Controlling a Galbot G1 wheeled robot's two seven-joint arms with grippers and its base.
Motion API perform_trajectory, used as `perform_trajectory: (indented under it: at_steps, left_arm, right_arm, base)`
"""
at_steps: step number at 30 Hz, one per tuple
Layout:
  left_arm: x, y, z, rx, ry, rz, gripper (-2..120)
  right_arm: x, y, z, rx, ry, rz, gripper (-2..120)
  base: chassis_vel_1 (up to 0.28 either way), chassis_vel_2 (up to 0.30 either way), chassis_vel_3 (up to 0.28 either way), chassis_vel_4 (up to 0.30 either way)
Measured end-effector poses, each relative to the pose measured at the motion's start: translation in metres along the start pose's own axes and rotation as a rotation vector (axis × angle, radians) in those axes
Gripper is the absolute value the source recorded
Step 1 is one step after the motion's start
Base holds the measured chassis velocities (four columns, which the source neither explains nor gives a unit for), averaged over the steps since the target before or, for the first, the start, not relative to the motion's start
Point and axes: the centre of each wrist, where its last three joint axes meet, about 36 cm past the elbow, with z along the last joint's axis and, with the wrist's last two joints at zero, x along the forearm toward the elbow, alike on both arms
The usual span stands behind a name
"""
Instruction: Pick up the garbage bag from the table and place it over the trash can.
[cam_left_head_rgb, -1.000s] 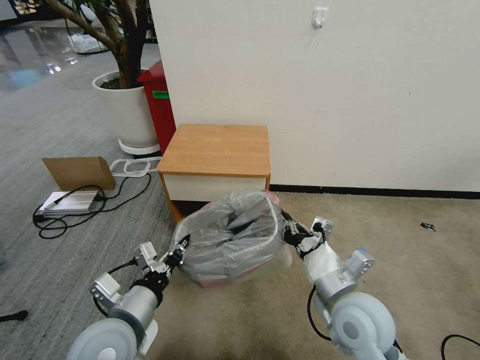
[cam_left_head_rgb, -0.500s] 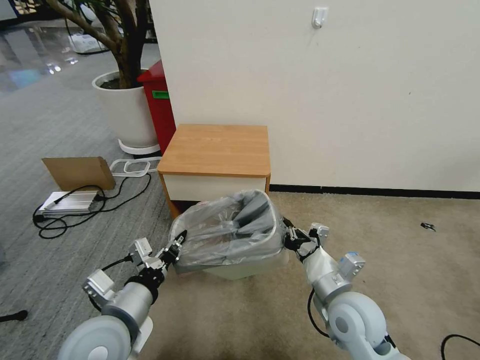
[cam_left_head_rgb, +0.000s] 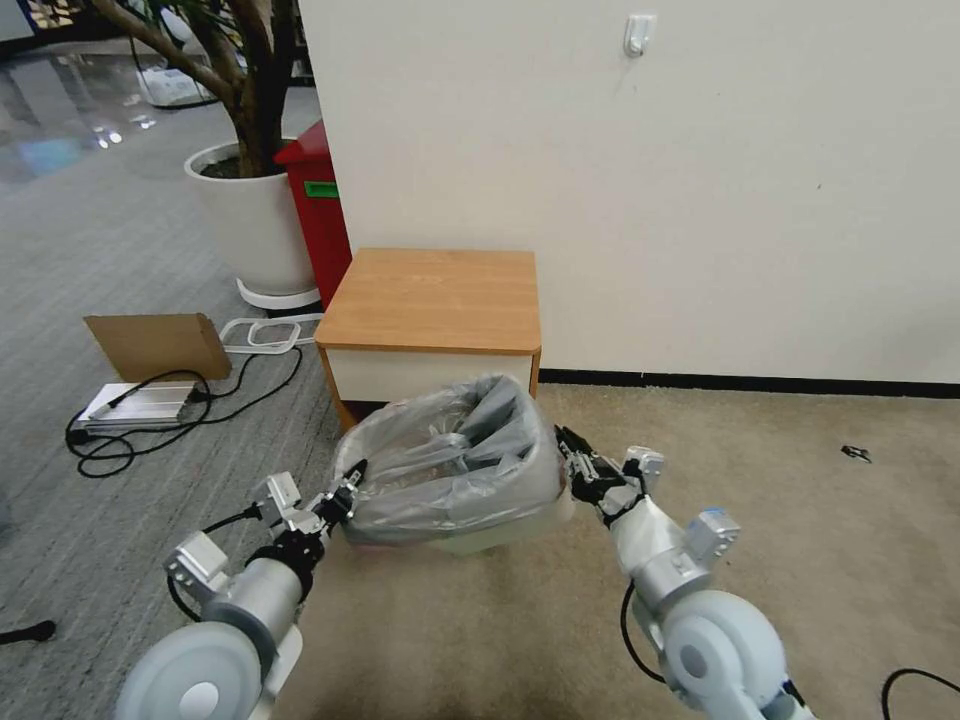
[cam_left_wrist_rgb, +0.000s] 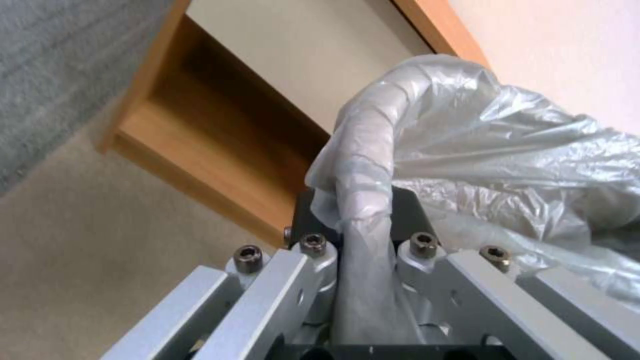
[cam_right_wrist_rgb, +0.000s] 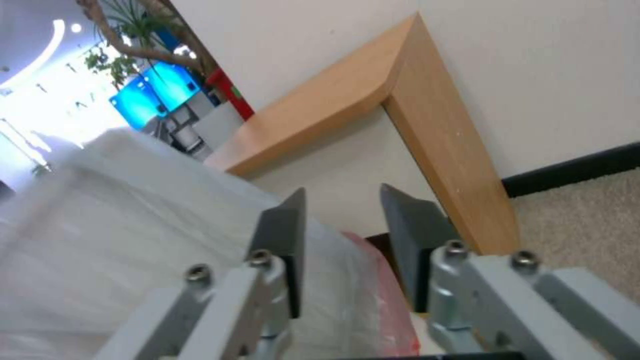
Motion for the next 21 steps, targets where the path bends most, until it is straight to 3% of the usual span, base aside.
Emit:
perform_trajectory:
  at_steps: [3, 6, 7, 10, 11, 12, 13, 14, 16, 17, 21]
  left_arm:
    - [-0.001, 0.000, -0.002, -0.014, -0.001, -0.010, 7]
    - [-0.003, 0.002, 0.003, -0.131, -0.004, -0.050, 7]
    - [-0.003, 0.002, 0.003, -0.131, -0.004, -0.050, 7]
    - [-0.002, 0.003, 0.011, -0.270, 0.011, -0.074, 6]
    - [-0.002, 0.003, 0.011, -0.270, 0.011, -0.074, 6]
    - [-0.002, 0.003, 0.014, -0.343, 0.007, -0.085, 6]
    - [-0.002, 0.003, 0.015, -0.365, 0.006, -0.087, 6]
    - [-0.001, 0.001, 0.016, -0.445, -0.001, -0.092, 6]
    - [0.001, -0.001, 0.016, -0.515, -0.009, -0.093, 6]
    - [0.001, -0.001, 0.016, -0.515, -0.009, -0.093, 6]
    - [0.004, -0.005, 0.016, -0.618, -0.010, -0.090, 6]
  right_arm:
    - [0.003, -0.003, -0.005, 0.000, -0.005, 0.012, 40]
    - [0.007, -0.008, -0.029, 0.005, -0.043, 0.026, 53]
    - [0.007, -0.008, -0.029, 0.005, -0.043, 0.026, 53]
    - [0.008, 0.007, -0.076, 0.075, -0.045, -0.078, 67]
    - [0.008, 0.007, -0.076, 0.075, -0.045, -0.078, 67]
    - [0.004, 0.016, -0.089, 0.120, -0.030, -0.154, 73]
    - [0.002, 0.018, -0.091, 0.133, -0.021, -0.175, 75]
    - [-0.007, 0.030, -0.097, 0.183, 0.029, -0.253, 72]
    - [-0.017, 0.045, -0.100, 0.276, 0.108, -0.346, 66]
    - [-0.017, 0.045, -0.100, 0.276, 0.108, -0.346, 66]
    - [-0.039, 0.078, -0.099, 0.475, 0.246, -0.517, 46]
  base:
    - [0.000, 0.000, 0.000, 0.000]
    - [0.000, 0.000, 0.000, 0.000]
    - [0.000, 0.000, 0.000, 0.000]
    - [0.000, 0.000, 0.000, 0.000]
    - [0.000, 0.000, 0.000, 0.000]
    - [0.000, 0.000, 0.000, 0.000]
    - [0.000, 0.000, 0.000, 0.000]
    - [0.000, 0.000, 0.000, 0.000]
    - [0.000, 0.000, 0.000, 0.000]
    - [0.000, 0.000, 0.000, 0.000]
    - [0.000, 0.000, 0.000, 0.000]
